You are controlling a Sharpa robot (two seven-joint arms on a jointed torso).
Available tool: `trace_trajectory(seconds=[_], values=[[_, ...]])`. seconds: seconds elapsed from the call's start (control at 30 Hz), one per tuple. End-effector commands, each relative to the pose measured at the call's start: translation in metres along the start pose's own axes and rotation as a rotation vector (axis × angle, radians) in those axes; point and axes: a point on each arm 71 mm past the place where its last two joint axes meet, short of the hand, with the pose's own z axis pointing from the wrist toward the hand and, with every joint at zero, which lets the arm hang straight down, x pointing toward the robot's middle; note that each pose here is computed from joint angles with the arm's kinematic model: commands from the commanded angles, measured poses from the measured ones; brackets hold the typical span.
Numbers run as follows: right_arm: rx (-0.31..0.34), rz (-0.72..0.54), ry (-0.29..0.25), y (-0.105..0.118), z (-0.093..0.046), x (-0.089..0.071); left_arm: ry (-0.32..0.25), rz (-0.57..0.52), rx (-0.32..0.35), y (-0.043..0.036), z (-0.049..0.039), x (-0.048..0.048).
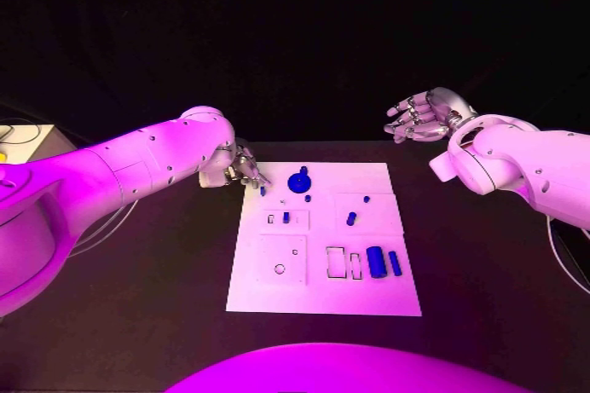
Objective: Assemble the parts on the task board
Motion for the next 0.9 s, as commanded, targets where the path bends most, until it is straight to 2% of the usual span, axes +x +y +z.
trace_trajectory(seconds=[0.03,0.9], values=[[-0.003,0.007,0.005,0.0004,0.0004,0.0004,0.036,-0.005,0.028,-0.0026,0.0002,0.0031],[-0.001,0.006,-0.003,0.0000,0.0003,-0.0005,0.067,-0.002,0.030,-0.0029,0.0001,0.0065]])
